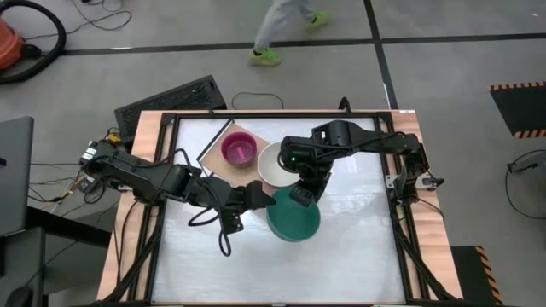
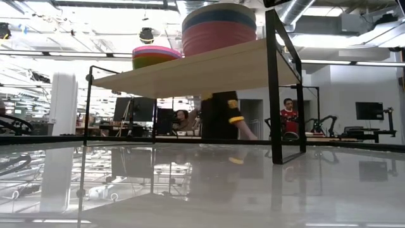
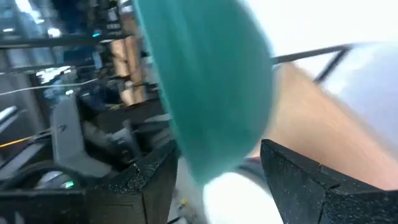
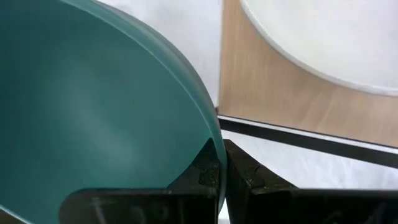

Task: Place and stack bowls onto a shelf
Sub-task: Stack the large dark green bowl on the top of the large white bowl on the shelf

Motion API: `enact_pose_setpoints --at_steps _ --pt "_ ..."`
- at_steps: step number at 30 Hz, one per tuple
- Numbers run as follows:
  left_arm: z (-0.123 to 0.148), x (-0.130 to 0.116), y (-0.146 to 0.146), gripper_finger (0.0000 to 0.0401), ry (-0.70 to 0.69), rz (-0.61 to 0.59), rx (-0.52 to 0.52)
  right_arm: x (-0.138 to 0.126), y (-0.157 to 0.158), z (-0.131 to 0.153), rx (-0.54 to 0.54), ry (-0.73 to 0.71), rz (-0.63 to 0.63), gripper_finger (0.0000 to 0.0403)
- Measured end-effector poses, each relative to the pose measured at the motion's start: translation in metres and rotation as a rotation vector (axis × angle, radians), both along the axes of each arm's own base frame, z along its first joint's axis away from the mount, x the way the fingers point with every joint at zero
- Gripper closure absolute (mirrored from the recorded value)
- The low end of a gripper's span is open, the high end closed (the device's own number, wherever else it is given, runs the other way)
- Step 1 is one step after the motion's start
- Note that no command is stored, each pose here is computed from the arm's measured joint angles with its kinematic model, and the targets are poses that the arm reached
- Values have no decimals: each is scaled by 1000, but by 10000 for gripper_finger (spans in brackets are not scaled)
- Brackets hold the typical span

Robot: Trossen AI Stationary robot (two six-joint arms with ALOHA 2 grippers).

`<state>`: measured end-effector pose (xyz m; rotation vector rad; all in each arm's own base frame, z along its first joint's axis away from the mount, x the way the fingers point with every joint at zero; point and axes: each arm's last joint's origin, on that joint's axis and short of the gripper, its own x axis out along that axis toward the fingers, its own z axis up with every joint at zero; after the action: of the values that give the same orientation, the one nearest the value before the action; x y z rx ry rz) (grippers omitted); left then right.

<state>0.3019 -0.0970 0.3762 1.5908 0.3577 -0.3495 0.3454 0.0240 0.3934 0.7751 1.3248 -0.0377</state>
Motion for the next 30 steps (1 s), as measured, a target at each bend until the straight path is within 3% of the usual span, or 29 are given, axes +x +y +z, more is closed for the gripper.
enact_pose_setpoints --at_steps 11,18,24,30 --pt "-7 3 1 202 39 -34 153 2 1 0 -7 -15 -2 377" --pt "-7 3 1 279 42 -51 188 3 1 -1 -7 -13 -11 377" --pt "-9 3 1 355 69 -87 281 3 1 -1 0 -14 -19 362" --pt "-13 2 1 395 100 -105 298 4 0 1 16 -41 -17 354"
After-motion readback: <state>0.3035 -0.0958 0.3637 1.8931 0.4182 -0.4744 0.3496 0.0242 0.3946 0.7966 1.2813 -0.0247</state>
